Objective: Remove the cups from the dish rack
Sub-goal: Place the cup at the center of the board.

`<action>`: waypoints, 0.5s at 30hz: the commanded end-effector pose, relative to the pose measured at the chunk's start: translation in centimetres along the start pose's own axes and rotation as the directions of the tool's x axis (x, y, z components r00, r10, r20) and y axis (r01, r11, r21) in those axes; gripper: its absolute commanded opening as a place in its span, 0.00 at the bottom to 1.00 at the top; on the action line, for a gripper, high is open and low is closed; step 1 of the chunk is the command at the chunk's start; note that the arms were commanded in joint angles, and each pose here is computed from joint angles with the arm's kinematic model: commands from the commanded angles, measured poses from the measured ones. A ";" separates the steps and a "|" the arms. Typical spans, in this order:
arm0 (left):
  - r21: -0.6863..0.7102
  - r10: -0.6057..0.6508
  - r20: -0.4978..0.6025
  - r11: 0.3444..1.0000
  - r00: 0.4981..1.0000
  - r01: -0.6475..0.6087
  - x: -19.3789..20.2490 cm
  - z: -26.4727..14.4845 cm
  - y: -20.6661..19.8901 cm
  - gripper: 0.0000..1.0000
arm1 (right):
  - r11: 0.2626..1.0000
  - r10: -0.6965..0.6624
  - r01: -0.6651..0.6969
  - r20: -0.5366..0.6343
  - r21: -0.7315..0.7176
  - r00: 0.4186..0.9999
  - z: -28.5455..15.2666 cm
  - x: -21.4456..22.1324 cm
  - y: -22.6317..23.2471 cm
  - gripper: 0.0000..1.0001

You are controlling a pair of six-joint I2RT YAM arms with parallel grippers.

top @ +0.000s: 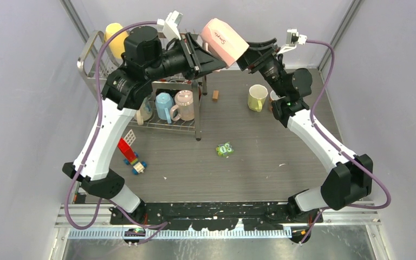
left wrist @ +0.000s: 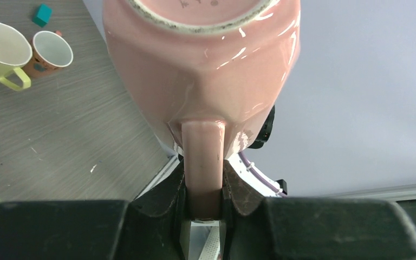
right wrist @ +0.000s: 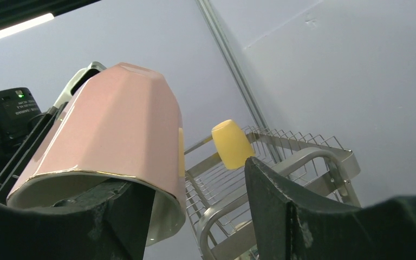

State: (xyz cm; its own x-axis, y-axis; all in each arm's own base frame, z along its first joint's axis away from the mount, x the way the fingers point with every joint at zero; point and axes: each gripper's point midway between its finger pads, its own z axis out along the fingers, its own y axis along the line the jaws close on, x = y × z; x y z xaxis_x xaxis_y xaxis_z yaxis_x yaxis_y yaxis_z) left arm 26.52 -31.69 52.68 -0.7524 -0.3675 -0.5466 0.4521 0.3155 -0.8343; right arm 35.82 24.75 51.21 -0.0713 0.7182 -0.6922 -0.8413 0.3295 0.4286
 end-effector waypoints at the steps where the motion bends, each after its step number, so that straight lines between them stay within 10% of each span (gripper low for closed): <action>1: 0.223 0.070 0.103 0.970 0.992 -0.092 -2.0 -2.6 -6.8 0.00 | 0.994 -0.016 0.024 0.077 -0.109 0.997 0.7 -2.8 3.4 0.62; 15: 0.257 -0.032 0.058 0.966 0.998 0.016 -1.8 -1.0 -6.3 0.00 | 0.995 -0.028 0.035 0.075 -0.096 0.997 -0.2 -2.9 3.9 0.40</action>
State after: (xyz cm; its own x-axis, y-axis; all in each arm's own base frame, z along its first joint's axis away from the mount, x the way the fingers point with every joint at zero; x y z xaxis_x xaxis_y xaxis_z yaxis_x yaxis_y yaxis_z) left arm 26.87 -32.76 52.73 -0.8038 -0.3884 -0.4506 0.3852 0.2374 -0.8918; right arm 35.23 24.71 51.92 -0.0724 0.7315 -0.6780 -0.8556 0.3038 0.4192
